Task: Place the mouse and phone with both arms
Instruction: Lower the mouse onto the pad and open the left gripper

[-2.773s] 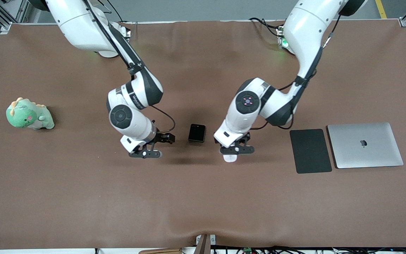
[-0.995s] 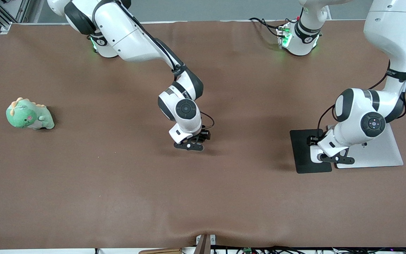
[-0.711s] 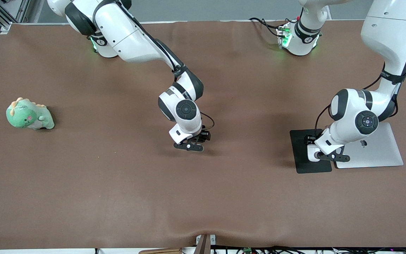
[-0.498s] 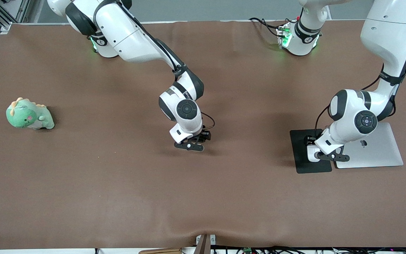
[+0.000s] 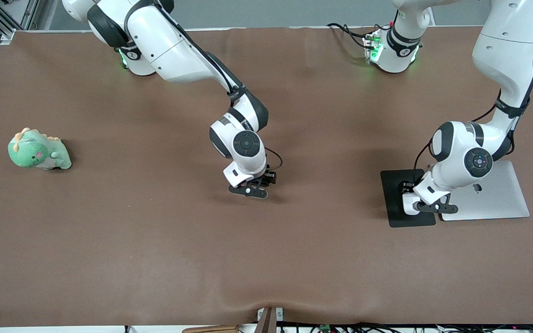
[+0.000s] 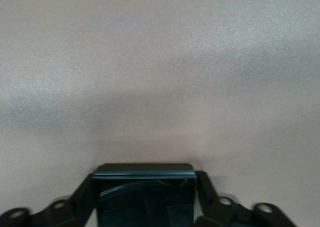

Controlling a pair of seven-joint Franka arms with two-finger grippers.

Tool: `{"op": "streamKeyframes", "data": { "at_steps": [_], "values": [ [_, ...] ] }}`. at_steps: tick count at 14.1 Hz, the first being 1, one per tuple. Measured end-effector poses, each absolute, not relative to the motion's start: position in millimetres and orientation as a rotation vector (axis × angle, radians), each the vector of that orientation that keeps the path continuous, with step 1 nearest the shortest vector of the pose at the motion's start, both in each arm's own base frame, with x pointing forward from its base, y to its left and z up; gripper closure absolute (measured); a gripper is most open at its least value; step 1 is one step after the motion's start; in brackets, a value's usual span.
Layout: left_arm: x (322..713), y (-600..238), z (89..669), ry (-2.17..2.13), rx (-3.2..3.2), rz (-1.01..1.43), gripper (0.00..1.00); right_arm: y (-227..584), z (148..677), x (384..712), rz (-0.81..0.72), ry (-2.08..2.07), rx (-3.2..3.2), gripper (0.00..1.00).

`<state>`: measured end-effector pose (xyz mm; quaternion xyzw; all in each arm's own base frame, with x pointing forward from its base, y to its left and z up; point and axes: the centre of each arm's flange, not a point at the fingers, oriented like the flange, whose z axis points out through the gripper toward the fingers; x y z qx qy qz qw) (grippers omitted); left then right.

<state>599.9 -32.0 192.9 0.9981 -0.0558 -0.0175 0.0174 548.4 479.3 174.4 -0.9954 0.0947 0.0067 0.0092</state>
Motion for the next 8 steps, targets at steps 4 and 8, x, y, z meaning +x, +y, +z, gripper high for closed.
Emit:
{"op": "streamKeyframes", "data": {
  "at_steps": [4, 8],
  "values": [
    [599.3, -34.5, 190.2, -0.179, 3.098, -0.059, 0.37, 478.9, 175.1, 549.8, 0.017, 0.322, -3.105, 0.20],
    [600.1, -34.1, 189.5, -0.177, 3.097, -0.050, 0.13, 468.9, 205.9, 572.3, -0.040, 0.362, -3.073, 0.20]
  ]
}}
